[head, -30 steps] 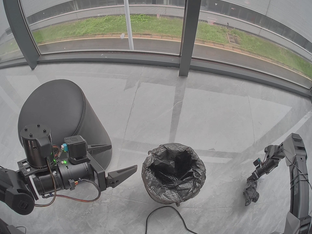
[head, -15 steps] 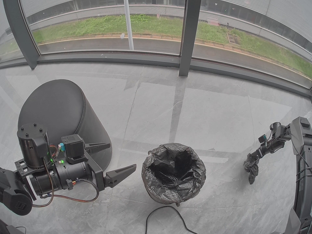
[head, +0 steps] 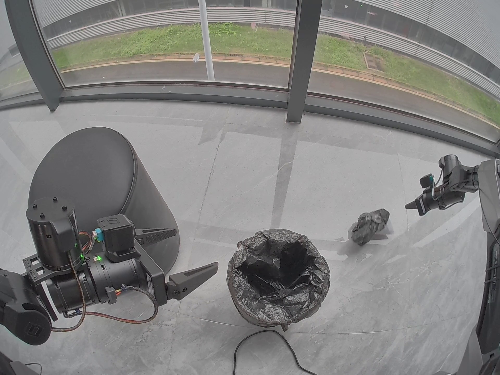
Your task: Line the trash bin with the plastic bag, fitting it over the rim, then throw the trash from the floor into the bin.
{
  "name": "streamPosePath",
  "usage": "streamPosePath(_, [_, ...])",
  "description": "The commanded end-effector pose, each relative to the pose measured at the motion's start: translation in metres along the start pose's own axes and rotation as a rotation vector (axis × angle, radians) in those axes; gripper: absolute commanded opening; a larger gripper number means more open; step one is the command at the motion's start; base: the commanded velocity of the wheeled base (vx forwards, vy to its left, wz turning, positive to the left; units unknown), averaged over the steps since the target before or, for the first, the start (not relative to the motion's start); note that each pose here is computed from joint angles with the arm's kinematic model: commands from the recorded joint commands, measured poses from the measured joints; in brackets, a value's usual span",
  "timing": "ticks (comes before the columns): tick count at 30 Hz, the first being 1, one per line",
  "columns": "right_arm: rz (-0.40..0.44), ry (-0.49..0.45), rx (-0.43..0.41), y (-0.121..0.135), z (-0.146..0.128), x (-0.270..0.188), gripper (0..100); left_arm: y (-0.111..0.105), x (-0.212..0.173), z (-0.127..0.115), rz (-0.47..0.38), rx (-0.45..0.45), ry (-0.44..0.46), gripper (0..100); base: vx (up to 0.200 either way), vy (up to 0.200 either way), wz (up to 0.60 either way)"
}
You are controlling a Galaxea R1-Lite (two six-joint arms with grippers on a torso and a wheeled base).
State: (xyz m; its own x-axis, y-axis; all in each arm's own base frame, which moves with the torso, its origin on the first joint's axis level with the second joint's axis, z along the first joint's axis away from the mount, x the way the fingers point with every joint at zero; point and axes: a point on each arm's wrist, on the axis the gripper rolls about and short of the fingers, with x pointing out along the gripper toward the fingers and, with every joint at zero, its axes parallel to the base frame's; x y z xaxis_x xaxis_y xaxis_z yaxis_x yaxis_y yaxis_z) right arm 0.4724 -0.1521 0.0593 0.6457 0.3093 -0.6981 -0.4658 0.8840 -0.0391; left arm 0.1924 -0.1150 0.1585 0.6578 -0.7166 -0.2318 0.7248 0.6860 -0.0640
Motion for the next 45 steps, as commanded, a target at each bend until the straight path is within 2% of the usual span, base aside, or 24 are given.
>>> streamPosePath(1, [-0.024, -0.116, -0.067, 0.025, 0.058, -0.047, 0, 0.0, 0.001, 0.0, -0.002, 0.003, 0.003, 100, 0.0, 0.0, 0.0])
streamPosePath(5, [-0.006, -0.13, -0.079, 0.036, 0.069, -0.052, 0, 0.0, 0.002, -0.001, -0.003, 0.014, 0.006, 100, 0.0, 0.0, 0.0])
streamPosePath(8, [0.057, -0.05, -0.03, 0.04, 0.053, -0.034, 0, 0.0, 0.002, -0.001, -0.005, 0.022, 0.007, 100, 0.0, 0.0, 0.0])
streamPosePath(9, [0.075, -0.023, -0.013, 0.041, 0.048, -0.027, 100, 0.0, 0.002, -0.001, -0.005, 0.022, 0.007, 100, 0.0, 0.0, 0.0])
streamPosePath(12, [0.129, 0.036, 0.006, 0.048, 0.03, 0.013, 100, -0.001, 0.002, -0.001, -0.005, 0.022, 0.006, 100, 0.0, 0.0, 0.0])
streamPosePath(14, [0.132, 0.038, -0.001, 0.046, 0.014, 0.043, 100, 0.0, 0.001, -0.001, -0.003, 0.022, 0.004, 100, 0.0, 0.0, 0.0])
streamPosePath(21, [0.038, -0.113, -0.102, 0.031, -0.035, 0.127, 100, 0.0, -0.006, -0.003, 0.007, 0.019, 0.004, 100, 0.0, 0.0, 0.0])
streamPosePath(30, [-0.006, -0.19, -0.171, 0.035, -0.06, 0.165, 100, 0.002, -0.015, -0.007, 0.03, 0.012, 0.007, 100, 0.0, 0.0, 0.0])
streamPosePath(45, [0.026, -0.221, -0.239, 0.066, -0.094, 0.214, 100, 0.002, -0.029, -0.016, 0.055, 0.001, 0.018, 100, 0.0, 0.0, 0.0])
